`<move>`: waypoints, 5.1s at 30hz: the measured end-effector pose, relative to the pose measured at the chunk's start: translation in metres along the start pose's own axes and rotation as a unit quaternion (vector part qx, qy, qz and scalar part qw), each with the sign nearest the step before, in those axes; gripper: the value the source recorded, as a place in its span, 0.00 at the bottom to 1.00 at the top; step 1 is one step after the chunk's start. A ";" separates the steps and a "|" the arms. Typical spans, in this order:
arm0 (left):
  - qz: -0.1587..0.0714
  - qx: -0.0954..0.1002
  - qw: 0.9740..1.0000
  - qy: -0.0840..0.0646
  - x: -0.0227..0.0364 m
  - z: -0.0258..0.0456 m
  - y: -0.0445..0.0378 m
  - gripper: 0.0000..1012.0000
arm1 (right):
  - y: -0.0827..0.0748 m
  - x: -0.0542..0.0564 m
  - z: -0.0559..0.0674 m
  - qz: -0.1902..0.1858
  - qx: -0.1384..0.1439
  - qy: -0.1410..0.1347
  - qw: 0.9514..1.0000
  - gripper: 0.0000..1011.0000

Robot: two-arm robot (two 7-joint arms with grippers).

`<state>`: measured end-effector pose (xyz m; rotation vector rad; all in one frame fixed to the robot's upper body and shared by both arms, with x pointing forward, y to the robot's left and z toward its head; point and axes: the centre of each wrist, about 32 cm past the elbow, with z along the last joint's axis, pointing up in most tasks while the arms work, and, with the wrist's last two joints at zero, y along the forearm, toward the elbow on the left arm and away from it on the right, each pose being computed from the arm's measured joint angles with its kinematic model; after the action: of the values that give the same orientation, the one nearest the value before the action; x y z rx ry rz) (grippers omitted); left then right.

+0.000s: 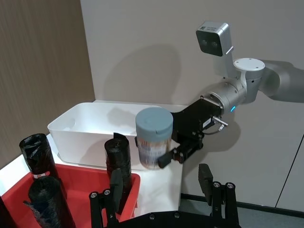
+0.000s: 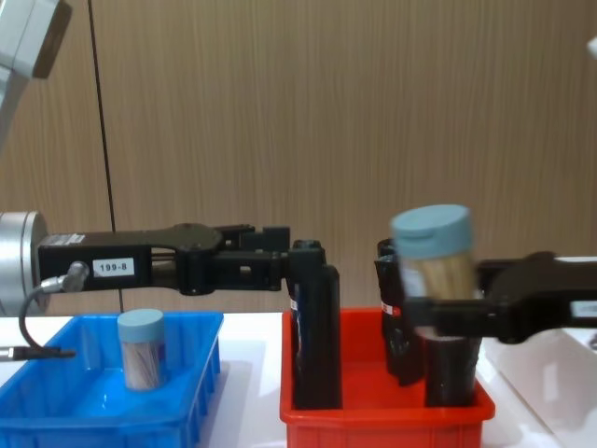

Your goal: Pick the cotton swabs from the blue box and place them into the white box.

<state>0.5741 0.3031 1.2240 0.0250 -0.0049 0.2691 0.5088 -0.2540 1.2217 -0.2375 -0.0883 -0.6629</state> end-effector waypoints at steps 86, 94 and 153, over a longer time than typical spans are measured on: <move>0.127 0.024 0.991 -0.032 -0.0292 -0.0083 -0.0265 0.99 | -0.012 0.011 -0.038 -0.271 0.015 0.056 0.961 0.99; 0.164 0.027 0.985 -0.043 -0.0382 -0.0101 -0.0340 0.99 | -0.013 -0.016 -0.036 -0.273 0.040 0.059 0.959 0.99; 0.414 0.002 0.902 -0.120 -0.1074 -0.0169 -0.0798 0.99 | -0.021 -0.067 -0.027 -0.280 0.093 0.073 0.953 0.99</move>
<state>0.4918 0.1981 1.2043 0.0603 -0.2675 1.1212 0.4433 -0.2371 1.1887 0.0260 -0.0748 -1.2295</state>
